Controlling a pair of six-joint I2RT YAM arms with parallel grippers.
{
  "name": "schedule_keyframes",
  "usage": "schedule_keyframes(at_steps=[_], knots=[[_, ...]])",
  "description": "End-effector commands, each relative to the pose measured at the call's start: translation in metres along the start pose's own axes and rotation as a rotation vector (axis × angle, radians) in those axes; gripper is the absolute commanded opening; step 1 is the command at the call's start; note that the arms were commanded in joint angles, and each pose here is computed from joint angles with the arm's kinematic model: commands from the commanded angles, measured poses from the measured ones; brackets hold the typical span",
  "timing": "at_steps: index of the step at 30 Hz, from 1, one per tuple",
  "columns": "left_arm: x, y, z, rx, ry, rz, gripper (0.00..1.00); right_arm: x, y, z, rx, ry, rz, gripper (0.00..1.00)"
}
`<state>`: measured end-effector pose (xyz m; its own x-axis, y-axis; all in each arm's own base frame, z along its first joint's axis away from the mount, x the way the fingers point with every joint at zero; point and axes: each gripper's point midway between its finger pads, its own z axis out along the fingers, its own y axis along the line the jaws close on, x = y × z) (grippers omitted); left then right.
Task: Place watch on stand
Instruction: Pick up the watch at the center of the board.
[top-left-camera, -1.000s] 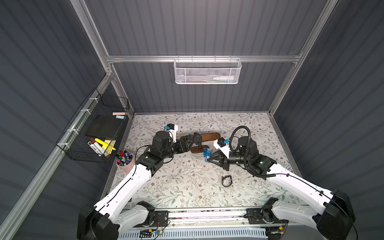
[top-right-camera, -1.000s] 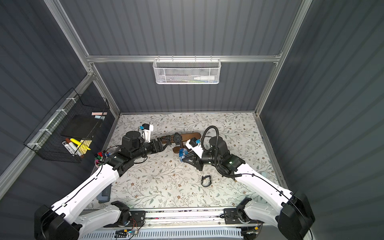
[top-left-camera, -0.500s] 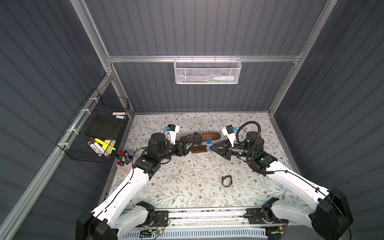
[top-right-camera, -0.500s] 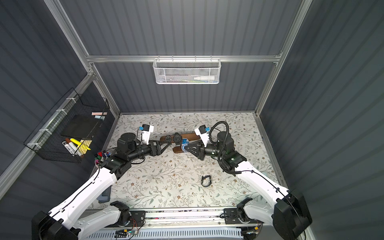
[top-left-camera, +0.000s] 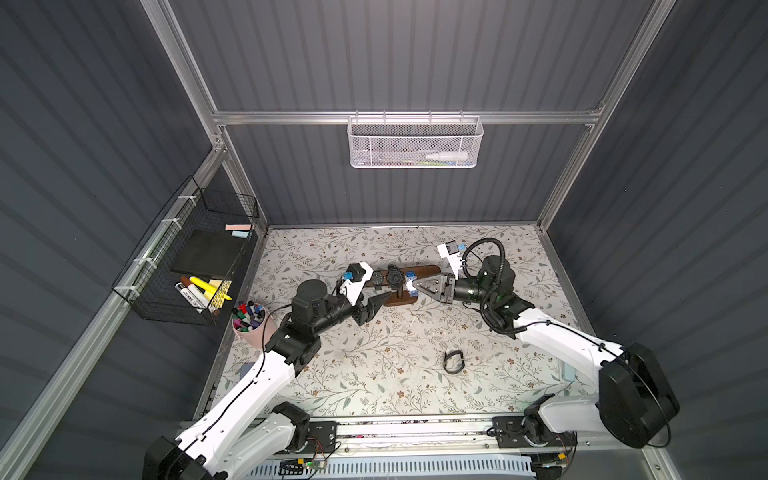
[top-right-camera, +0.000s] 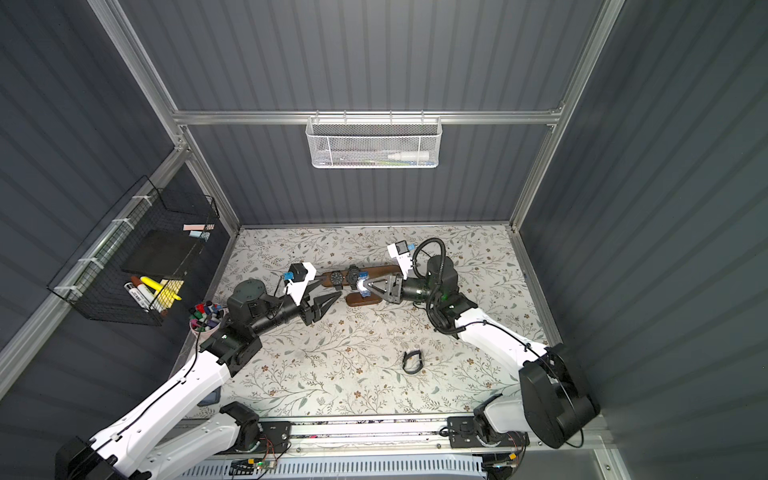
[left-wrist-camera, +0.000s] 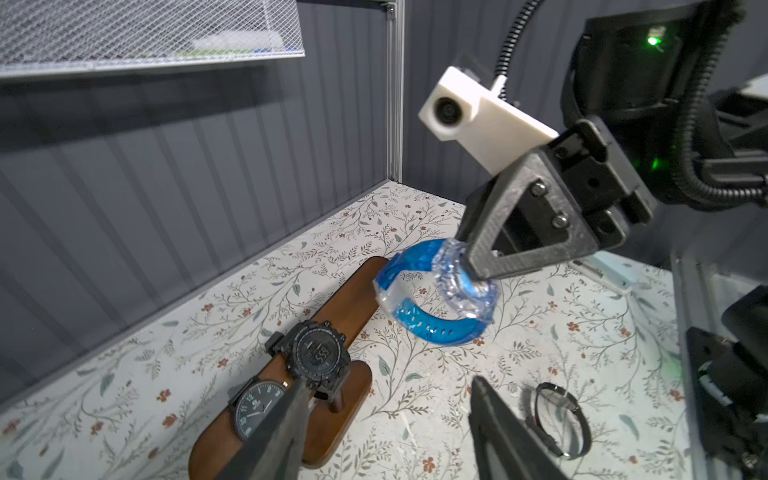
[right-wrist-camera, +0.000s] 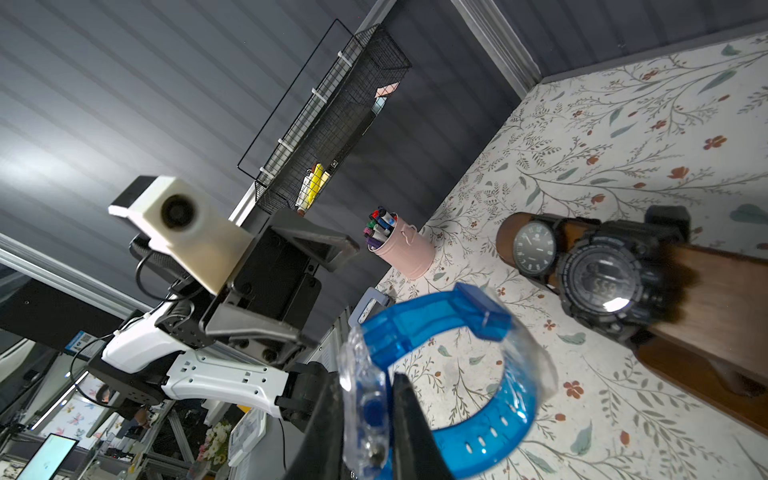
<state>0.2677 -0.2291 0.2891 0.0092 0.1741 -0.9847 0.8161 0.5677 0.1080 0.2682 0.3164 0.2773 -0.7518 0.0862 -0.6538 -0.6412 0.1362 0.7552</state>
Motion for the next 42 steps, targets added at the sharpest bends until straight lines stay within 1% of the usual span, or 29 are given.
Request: schedule_keyframes(at_steps=[1, 3, 5, 7, 9, 12, 15, 23, 29, 37, 42], knots=[[-0.001, 0.001, 0.008, -0.029, -0.028, 0.252, 0.58, -0.021, 0.024, 0.002, -0.092, -0.037, 0.011, 0.0], [-0.002, -0.003, 0.013, -0.045, -0.047, 0.314, 0.58, -0.022, 0.024, 0.005, -0.099, -0.032, 0.031, 0.0], [-0.001, -0.002, 0.016, -0.055, -0.063, 0.335, 0.57, -0.022, 0.024, 0.006, -0.116, -0.022, 0.04, 0.0], [0.005, 0.0, 0.024, -0.047, -0.037, 0.337, 0.54, -0.023, 0.026, 0.006, -0.132, -0.033, 0.043, 0.0], [0.006, -0.003, 0.028, -0.022, -0.036, 0.338, 0.51, -0.025, 0.028, 0.007, -0.149, -0.034, 0.05, 0.0], [0.0, -0.004, 0.031, -0.009, -0.069, 0.328, 0.5, -0.023, 0.029, 0.008, -0.159, -0.023, 0.055, 0.0], [0.003, 0.002, 0.036, -0.03, -0.05, 0.327, 0.5, -0.02, 0.032, 0.007, -0.175, -0.019, 0.059, 0.0], [-0.005, 0.004, 0.047, -0.015, -0.072, 0.323, 0.5, -0.01, 0.031, 0.011, -0.181, 0.01, 0.076, 0.0], [-0.011, 0.005, 0.046, -0.022, -0.09, 0.304, 0.5, -0.002, 0.024, 0.014, -0.172, 0.036, 0.085, 0.0], [-0.025, -0.004, 0.029, 0.004, -0.097, 0.302, 0.5, 0.01, 0.015, 0.014, -0.124, 0.079, 0.09, 0.0], [-0.017, 0.0, 0.034, -0.013, -0.082, 0.307, 0.5, 0.008, 0.021, 0.016, -0.15, 0.083, 0.09, 0.0]])
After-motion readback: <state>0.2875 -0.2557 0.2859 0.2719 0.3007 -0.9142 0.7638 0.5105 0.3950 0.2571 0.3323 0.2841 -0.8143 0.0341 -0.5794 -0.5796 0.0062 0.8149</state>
